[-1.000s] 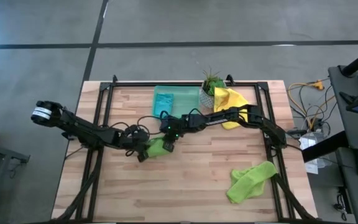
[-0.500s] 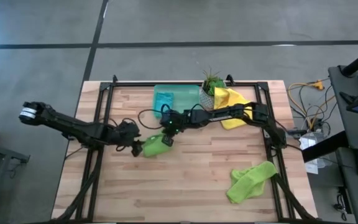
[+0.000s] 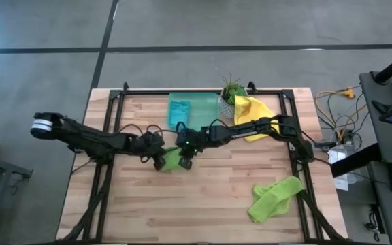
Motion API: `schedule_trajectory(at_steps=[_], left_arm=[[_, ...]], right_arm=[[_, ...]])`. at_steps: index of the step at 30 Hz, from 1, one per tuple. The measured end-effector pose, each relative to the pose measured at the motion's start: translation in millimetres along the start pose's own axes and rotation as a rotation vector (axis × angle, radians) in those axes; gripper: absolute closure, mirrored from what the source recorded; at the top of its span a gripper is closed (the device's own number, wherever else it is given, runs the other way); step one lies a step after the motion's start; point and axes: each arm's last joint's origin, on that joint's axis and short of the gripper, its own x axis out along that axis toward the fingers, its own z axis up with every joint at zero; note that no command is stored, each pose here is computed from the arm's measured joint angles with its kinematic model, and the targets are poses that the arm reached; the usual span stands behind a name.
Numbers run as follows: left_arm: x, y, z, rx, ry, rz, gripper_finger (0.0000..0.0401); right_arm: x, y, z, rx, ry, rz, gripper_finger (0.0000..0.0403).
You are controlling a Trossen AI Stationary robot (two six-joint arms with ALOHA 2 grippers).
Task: Fold microfiber towels
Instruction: Put the folded green microfiber towel into the blue bin
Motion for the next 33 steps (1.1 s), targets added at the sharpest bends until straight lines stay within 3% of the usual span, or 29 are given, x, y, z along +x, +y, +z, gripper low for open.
schedule_trajectory(at_steps=[7,12,15,18,22,26,33], left_arm=[[19,3,-11,-0.043,0.185,0.044,0.0399],[13,1,-11,-0.108,0.217,-0.021,0.0400],[-6,-3,3,-0.129,0.161,-0.044,0.0401],[-25,0,11,-0.130,0.103,-0.005,0.0401],[-28,9,7,-0.135,0.085,0.071,0.0401],[-10,15,-8,-0.122,0.186,0.119,0.0401],[22,3,-17,-0.120,0.353,0.046,0.0401]], right_arm=[[11,-11,-11,0.019,0.055,-0.126,0.0394],[0,-17,-2,0.023,0.014,-0.151,0.0394],[-18,-13,6,0.026,-0.013,-0.146,0.0394],[-32,-3,7,0.041,-0.006,-0.131,0.0394],[-38,18,-2,0.016,0.029,-0.105,0.0394],[-41,39,-11,0.005,0.061,-0.084,0.0394],[-47,66,-42,-0.034,0.158,-0.155,0.0394]])
